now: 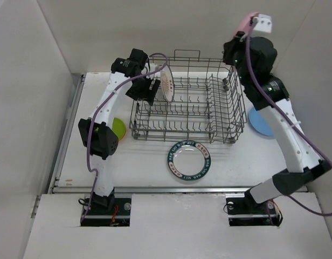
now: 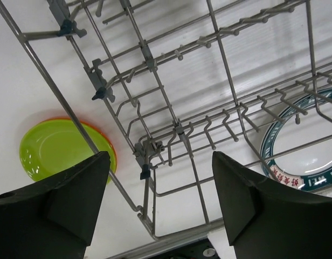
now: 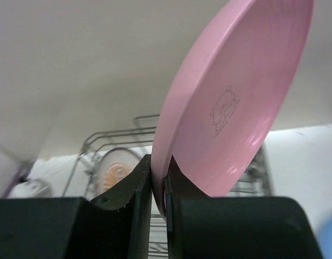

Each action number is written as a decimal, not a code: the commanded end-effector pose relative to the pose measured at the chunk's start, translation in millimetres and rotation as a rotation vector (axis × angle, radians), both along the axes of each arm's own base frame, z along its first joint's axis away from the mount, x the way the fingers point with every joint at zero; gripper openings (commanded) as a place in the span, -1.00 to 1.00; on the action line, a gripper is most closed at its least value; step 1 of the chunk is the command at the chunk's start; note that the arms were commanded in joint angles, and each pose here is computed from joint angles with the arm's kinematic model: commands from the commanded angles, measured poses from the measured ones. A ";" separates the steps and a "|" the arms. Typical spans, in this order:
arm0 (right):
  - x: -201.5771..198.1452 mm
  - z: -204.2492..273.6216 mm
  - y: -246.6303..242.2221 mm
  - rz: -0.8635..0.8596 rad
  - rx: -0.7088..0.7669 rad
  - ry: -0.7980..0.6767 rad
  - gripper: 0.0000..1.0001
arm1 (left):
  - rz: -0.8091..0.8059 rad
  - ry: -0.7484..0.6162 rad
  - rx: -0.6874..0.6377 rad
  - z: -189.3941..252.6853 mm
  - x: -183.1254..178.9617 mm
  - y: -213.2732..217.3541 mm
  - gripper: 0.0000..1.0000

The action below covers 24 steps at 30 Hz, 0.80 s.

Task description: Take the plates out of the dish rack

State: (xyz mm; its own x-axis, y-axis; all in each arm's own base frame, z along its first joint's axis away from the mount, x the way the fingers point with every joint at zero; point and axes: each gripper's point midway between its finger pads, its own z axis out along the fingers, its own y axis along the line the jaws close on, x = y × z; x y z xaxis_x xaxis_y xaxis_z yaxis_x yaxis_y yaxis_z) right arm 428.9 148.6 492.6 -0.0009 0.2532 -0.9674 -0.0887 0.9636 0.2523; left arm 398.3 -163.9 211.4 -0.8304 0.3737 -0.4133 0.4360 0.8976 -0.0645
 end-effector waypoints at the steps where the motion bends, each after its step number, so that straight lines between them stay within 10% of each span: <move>1: -20.3 2.6 -79.7 -0.306 0.012 0.007 -1.00 | 0.000 -0.135 -0.051 41.8 2.4 -9.6 0.48; 8: -48.1 -94.3 -176.4 -0.630 -0.144 0.280 -1.00 | -0.025 -0.289 -0.030 55.6 20.5 -43.9 0.81; 24: 13.3 -292.0 -261.7 -0.708 -0.128 0.801 -1.00 | 0.143 -0.404 0.099 19.0 86.1 -54.8 0.85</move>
